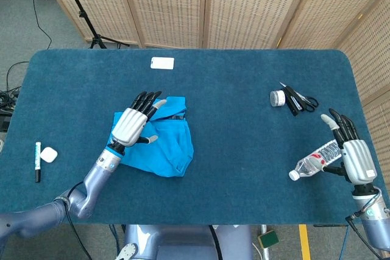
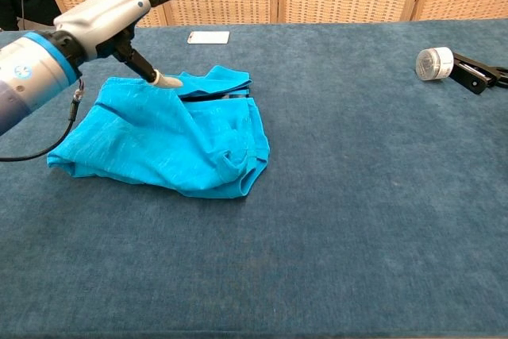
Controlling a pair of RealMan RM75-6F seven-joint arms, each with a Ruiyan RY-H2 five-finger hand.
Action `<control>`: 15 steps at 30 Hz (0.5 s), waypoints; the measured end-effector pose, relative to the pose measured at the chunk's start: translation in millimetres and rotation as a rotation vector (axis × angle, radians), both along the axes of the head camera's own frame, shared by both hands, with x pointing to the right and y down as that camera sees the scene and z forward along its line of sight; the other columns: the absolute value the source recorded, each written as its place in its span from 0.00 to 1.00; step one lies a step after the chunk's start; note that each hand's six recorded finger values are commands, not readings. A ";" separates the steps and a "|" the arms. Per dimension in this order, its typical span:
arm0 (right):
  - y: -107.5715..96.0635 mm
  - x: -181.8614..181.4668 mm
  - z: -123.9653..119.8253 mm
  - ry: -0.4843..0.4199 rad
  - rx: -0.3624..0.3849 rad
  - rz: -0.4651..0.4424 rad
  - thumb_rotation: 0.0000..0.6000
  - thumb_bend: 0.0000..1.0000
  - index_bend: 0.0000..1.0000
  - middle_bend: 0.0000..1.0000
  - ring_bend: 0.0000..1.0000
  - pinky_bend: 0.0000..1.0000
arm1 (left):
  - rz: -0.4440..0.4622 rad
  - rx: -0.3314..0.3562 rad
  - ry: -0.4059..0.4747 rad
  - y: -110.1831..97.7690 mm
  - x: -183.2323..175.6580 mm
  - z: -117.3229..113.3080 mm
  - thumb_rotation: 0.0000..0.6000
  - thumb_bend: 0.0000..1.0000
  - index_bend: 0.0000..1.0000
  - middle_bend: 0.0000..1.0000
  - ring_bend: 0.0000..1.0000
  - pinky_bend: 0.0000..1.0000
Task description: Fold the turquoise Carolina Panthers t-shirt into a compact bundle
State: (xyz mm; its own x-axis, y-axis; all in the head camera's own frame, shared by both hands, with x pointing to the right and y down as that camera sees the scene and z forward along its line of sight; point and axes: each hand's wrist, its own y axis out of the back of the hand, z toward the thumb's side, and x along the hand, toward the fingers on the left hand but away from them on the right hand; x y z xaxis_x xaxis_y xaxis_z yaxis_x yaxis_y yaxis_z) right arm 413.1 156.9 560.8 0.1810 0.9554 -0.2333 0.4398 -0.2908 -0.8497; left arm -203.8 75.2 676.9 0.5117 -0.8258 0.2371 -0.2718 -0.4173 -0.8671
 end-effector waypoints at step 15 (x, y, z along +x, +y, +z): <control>-6.2 9.5 14.1 0.028 -0.036 0.030 1.00 0.00 0.00 0.00 0.00 0.01 | -0.134 -0.065 -0.175 -36.4 -23.4 53.7 1.00 0.01 0.00 0.00 0.00 0.00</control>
State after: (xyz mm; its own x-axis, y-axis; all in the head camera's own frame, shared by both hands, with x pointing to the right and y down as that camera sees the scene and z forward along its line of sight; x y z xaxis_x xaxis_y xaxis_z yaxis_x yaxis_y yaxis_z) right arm 422.5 150.7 574.9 0.1455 0.9511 -0.2726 0.4250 -0.3089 -0.8509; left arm -227.2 38.9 730.6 0.3451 -0.8636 0.3677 -0.1764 -0.4444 -0.8783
